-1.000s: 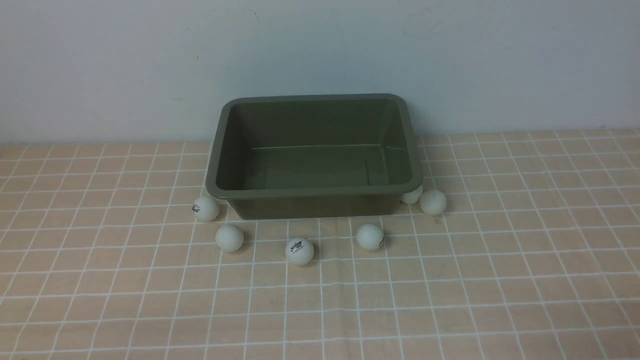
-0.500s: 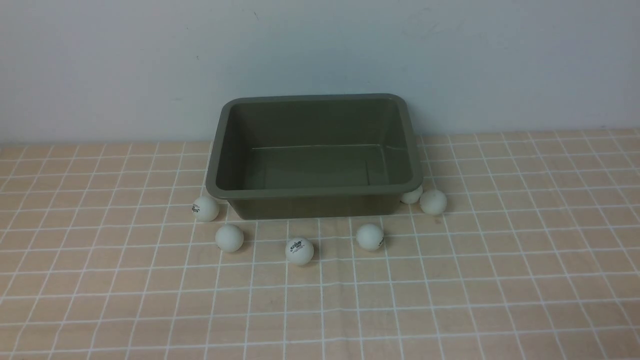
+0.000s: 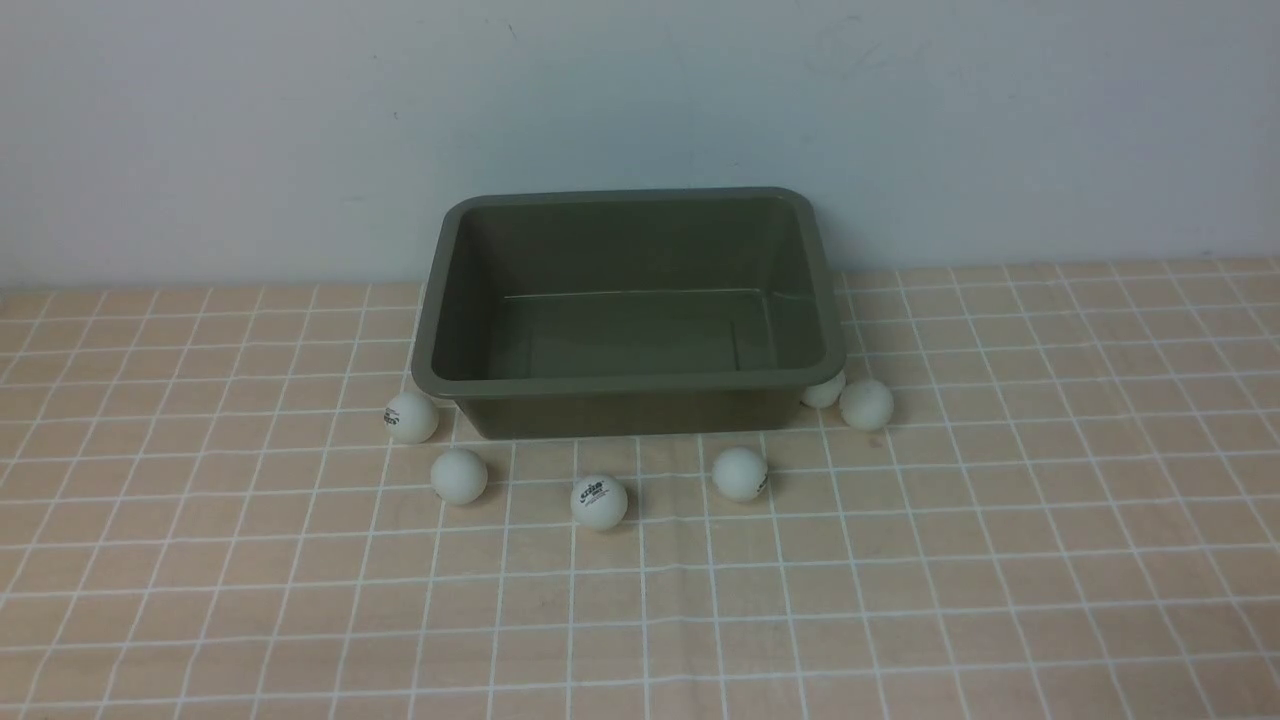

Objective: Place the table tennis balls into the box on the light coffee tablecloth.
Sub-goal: 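Reach for and grasp a ping pong ball on the table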

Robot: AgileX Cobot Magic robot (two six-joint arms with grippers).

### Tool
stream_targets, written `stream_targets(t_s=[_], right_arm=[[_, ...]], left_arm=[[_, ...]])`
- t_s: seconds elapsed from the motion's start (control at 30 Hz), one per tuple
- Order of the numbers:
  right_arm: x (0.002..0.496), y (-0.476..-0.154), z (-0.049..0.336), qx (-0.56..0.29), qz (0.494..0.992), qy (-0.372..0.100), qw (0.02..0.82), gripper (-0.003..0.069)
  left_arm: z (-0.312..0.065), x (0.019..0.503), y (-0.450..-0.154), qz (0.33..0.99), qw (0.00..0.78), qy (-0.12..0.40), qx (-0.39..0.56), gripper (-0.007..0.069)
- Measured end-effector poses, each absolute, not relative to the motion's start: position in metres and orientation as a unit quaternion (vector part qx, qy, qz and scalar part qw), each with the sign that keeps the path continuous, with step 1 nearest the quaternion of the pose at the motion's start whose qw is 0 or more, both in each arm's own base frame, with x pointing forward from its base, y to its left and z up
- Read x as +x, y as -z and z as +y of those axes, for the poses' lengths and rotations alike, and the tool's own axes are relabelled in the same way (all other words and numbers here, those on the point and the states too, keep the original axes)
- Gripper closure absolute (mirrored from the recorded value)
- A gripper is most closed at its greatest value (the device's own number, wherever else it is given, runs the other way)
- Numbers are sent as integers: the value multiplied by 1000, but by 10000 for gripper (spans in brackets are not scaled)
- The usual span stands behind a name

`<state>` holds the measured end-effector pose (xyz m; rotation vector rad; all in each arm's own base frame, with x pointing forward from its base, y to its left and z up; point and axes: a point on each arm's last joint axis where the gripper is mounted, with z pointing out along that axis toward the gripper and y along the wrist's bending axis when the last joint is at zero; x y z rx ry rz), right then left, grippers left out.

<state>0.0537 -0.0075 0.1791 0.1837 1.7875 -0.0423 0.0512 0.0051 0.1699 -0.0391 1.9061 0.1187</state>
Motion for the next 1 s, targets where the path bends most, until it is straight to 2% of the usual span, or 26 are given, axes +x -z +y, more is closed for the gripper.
stream_targets(t_s=[0.43, 0.57, 0.67, 0.8, 1.0], right_arm=[[54, -181, -7, 79, 771, 18, 632, 419], [55, -184, -7, 90, 762, 2, 642, 419], [51, -211, -6, 93, 738, -7, 668, 419], [37, -267, -3, 94, 696, -23, 712, 419], [19, -312, 1, 92, 736, -28, 670, 419]], left_arm=[[5, 51, -170, 815, 578, -51, -17, 379], [5, 51, -170, 815, 578, -51, -17, 379], [5, 51, -170, 815, 578, -51, -17, 379], [5, 51, -170, 815, 578, -51, -17, 379], [5, 51, -170, 815, 578, -51, -17, 379]])
